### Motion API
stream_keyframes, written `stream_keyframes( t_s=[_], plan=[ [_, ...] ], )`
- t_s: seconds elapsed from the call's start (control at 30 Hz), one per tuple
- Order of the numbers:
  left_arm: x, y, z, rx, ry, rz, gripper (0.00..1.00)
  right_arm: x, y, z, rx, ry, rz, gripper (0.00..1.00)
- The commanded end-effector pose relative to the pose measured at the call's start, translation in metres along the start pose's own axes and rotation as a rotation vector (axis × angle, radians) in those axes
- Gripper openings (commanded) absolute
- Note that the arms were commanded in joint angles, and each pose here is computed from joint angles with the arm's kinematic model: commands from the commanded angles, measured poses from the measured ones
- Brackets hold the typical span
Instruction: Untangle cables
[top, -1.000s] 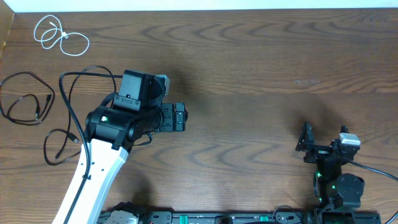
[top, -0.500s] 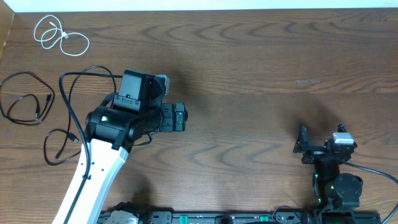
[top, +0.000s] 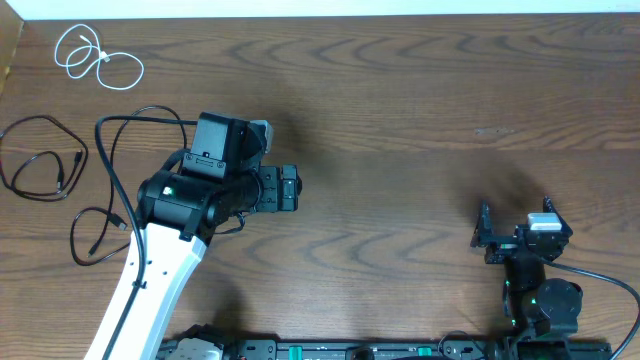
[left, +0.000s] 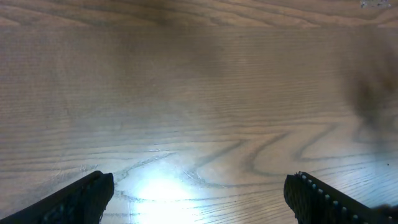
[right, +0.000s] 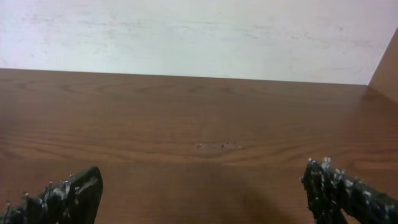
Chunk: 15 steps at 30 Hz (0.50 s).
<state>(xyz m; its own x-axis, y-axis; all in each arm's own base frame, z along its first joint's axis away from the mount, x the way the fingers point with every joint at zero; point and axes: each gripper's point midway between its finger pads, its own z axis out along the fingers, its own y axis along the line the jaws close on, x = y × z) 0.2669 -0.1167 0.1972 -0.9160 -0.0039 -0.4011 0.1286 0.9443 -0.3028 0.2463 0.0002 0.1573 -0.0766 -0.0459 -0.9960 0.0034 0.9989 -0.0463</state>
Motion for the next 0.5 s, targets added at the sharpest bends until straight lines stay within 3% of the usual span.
stream_keyframes(
  t_s=[0.0, 0.47],
  plan=[
    [0.0008, 0.001, 0.0013, -0.006, 0.003, 0.014, 0.93, 0.0019, -0.0015, 0.0, 0.007, 0.003, 0.007, 0.99],
    [0.0008, 0.001, 0.0013, -0.006, 0.003, 0.014, 0.93, 0.002, -0.0013, 0.0, 0.006, 0.003, 0.069, 0.99]
  ],
)
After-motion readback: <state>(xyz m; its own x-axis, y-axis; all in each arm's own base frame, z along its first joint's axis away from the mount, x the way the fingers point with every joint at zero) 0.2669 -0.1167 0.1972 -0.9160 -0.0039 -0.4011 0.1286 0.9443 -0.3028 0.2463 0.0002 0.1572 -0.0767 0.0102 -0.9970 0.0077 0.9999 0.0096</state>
